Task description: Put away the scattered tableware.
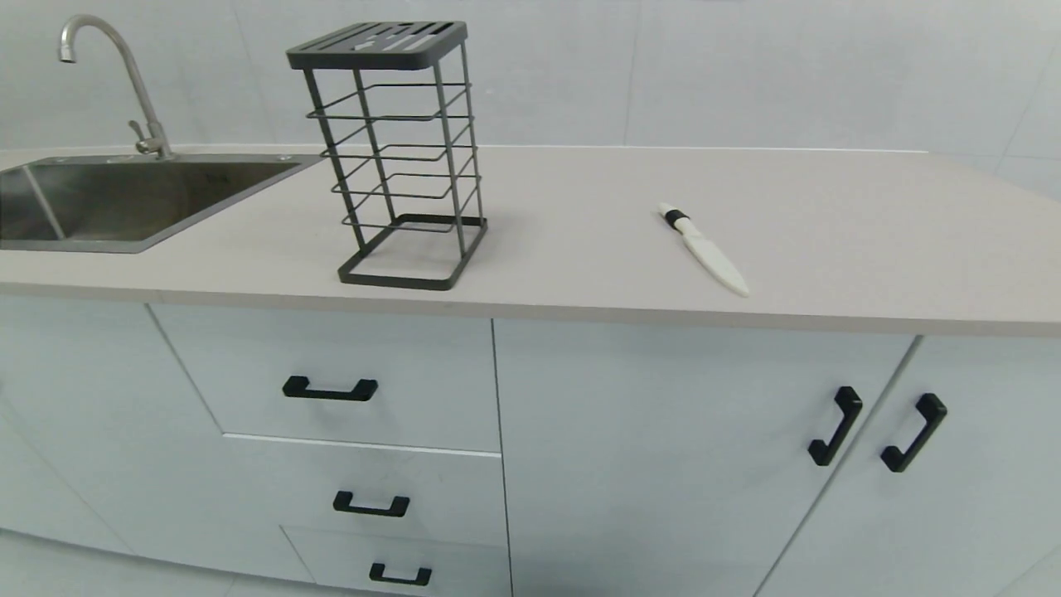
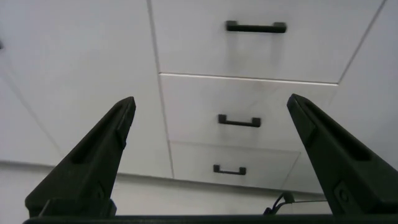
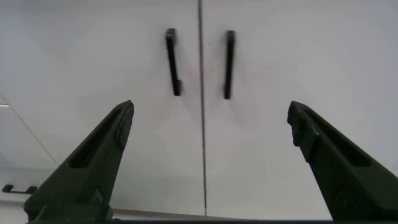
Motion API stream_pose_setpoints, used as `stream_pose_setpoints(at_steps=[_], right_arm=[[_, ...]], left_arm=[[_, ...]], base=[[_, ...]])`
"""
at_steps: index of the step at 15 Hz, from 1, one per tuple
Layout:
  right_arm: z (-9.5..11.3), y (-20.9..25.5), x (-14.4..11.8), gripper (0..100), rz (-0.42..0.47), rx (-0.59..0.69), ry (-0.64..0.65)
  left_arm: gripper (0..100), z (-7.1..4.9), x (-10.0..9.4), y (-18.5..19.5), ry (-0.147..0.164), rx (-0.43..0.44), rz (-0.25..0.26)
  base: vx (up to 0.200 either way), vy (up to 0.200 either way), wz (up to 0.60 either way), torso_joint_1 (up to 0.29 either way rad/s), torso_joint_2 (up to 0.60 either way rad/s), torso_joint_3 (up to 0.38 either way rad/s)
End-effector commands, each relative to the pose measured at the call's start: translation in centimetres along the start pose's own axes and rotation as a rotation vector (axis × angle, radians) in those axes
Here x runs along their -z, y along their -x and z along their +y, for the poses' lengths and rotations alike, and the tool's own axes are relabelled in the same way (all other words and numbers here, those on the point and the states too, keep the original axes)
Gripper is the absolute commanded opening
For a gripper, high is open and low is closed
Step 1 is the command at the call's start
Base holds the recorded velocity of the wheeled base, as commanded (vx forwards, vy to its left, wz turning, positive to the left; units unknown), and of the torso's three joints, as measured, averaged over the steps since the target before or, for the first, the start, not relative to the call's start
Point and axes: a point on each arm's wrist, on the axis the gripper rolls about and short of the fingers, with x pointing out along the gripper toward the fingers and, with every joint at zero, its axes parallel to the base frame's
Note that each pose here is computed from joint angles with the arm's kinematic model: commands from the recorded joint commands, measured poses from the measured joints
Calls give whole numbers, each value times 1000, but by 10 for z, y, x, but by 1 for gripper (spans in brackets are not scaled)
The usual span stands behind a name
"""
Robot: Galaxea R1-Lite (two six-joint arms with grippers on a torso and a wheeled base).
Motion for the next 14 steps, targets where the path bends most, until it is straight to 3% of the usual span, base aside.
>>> stream_pose_setpoints(at_steps=[1,11,14], right_arm=[[0,0,0,100,0,0,0],[0,0,0,100,2,0,0],[0,0,0,100,2,0,0]], left_arm=[[100,0,0,0,1,-1,2],[100,0,0,0,4,-1,2],[100,0,0,0,-1,-1,2]], base=[[0,0,0,0,0,0],[0,0,-60,0,1,0],[200,0,0,1,-1,5]])
